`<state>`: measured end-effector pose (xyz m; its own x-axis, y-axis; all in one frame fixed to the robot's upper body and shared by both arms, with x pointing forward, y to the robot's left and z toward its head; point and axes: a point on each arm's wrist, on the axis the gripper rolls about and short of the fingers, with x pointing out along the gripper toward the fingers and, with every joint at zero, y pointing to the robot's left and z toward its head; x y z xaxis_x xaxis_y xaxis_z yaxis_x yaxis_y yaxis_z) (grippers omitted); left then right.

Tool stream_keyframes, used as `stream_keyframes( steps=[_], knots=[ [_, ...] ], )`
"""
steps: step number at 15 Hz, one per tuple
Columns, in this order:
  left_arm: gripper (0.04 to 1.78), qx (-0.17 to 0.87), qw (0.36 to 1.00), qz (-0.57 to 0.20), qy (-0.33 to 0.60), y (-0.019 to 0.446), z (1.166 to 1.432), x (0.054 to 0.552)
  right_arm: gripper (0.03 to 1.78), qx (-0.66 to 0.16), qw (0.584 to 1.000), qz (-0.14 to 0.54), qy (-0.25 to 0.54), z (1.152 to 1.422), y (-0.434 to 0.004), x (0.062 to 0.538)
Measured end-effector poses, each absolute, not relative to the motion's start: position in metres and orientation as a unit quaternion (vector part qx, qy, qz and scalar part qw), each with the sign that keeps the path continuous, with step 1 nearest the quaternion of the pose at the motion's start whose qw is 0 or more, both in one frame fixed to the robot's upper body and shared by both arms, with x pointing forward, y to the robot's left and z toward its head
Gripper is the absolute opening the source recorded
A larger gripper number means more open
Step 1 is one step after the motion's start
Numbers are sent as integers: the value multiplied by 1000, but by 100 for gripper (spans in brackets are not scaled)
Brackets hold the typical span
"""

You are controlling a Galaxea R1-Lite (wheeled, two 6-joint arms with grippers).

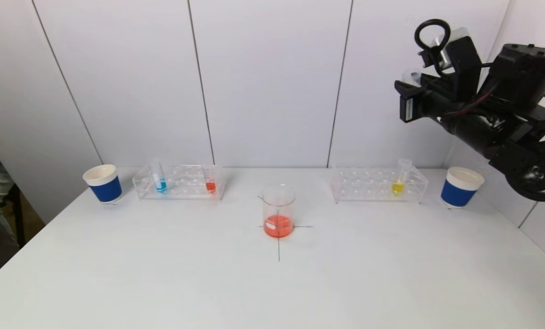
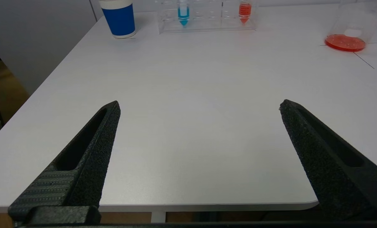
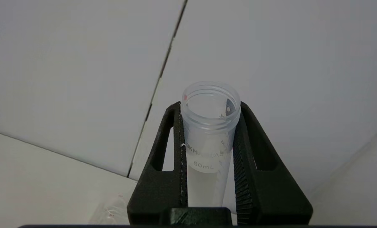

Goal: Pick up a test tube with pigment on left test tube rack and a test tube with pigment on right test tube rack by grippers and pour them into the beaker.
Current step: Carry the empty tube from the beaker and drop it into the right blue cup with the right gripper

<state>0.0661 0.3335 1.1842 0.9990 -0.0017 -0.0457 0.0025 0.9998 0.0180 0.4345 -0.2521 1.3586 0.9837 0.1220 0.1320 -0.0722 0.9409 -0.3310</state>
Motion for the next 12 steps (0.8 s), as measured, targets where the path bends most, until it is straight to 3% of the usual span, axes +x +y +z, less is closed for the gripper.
stream_keyframes(
  steps=[7,12],
  knots=[
    [176,9,1000,-1,23,333,1184,66,47,-87,995,-21,-40,1380,-308,435],
    [176,9,1000,-1,23,333,1184,66,47,-60,995,-70,-38,1379,-346,441]
  ],
)
